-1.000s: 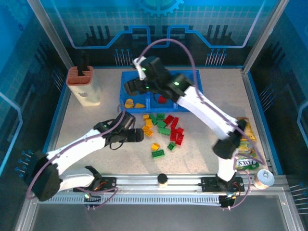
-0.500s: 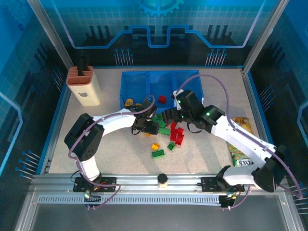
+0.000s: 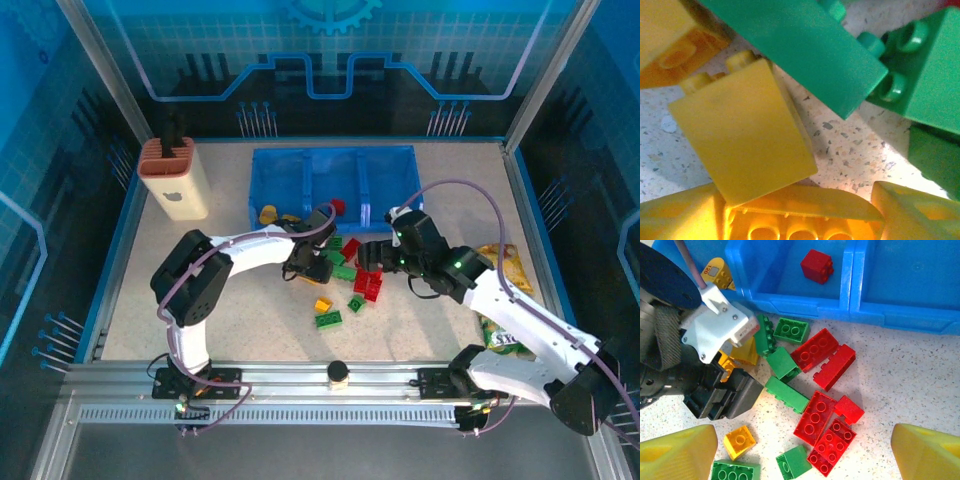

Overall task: Sort the legos into containers by color
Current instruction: Pick up the lego from the center of the table, then place the lego in the container.

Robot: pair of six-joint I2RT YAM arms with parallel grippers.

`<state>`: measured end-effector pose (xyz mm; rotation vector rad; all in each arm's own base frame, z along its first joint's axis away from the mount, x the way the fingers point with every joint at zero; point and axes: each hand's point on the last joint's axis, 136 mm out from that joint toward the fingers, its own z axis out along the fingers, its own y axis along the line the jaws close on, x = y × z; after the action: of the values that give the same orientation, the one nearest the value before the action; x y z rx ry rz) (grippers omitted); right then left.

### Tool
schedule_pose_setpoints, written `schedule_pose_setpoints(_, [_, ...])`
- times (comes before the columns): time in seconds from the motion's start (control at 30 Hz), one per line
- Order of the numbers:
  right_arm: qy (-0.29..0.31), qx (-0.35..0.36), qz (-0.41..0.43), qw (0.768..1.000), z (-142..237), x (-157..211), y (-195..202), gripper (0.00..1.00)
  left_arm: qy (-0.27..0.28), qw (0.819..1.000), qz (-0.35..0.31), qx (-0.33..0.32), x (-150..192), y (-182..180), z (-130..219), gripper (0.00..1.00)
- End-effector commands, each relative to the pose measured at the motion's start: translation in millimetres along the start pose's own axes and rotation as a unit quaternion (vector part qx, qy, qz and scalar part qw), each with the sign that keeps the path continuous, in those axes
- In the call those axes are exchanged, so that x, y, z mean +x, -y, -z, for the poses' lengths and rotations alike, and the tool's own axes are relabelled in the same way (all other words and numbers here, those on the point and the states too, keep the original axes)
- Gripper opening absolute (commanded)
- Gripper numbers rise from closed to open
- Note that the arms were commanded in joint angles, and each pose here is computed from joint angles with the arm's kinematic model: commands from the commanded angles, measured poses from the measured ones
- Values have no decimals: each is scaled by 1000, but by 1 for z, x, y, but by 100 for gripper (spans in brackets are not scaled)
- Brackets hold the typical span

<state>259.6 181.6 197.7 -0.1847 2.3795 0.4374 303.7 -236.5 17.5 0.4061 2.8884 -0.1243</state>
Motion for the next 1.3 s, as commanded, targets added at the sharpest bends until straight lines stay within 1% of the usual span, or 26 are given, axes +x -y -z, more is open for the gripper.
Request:
schedule_pose_setpoints(0.0, [20, -9, -16, 1000, 6, -8, 0, 90, -2, 1000, -12, -24, 3, -4, 5, 65])
schedule_pose_setpoints(0.1, [21, -14, -18, 1000, 7, -8, 0, 90, 8, 1000, -9, -28, 2, -6, 14, 57])
schedule_pose_setpoints(0.2, [24, -14, -19, 999, 10, -7, 1, 89, 26, 999, -2, -29, -1, -9, 29, 56])
schedule_pose_setpoints(0.37, [30, -24, -22, 999, 17, -4, 1, 89, 73, 997, 19, -32, -16, -18, 68, 56])
schedule_pose_setpoints(0.4, [22, -21, -23, 999, 13, 3, 4, 89, 80, 996, 24, -31, -20, -21, 75, 56])
schedule_pose_setpoints(0.53, [5, -24, -26, 999, 6, 18, 6, 88, 115, 991, 63, -21, -37, -44, 101, 56])
schedule_pose_setpoints(0.67, [-9, -29, -26, 999, 1, 31, 5, 87, 141, 985, 97, -16, -63, -72, 117, 56])
schedule_pose_setpoints(0.83, [-19, -34, -23, 999, -2, 40, 1, 86, 160, 978, 132, -29, -101, -109, 118, 56])
schedule_pose_setpoints(0.97, [-25, -43, -12, 999, -4, 45, -9, 86, 155, 975, 154, -39, -125, -132, 103, 56])
schedule_pose_setpoints(1.03, [-35, -41, -1, 999, -8, 50, -13, 86, 146, 976, 160, -36, -135, -137, 93, 56])
schedule_pose_setpoints(1.13, [-52, -40, 20, 998, -12, 55, -21, 88, 140, 976, 162, -38, -147, -141, 80, 60])
schedule_pose_setpoints(1.23, [-61, -39, 34, 997, -15, 57, -28, 88, 137, 976, 163, -36, -155, -142, 75, 60])
schedule_pose_setpoints(1.27, [-62, -39, 36, 997, -15, 57, -30, 88, 139, 976, 163, -35, -157, -142, 75, 62])
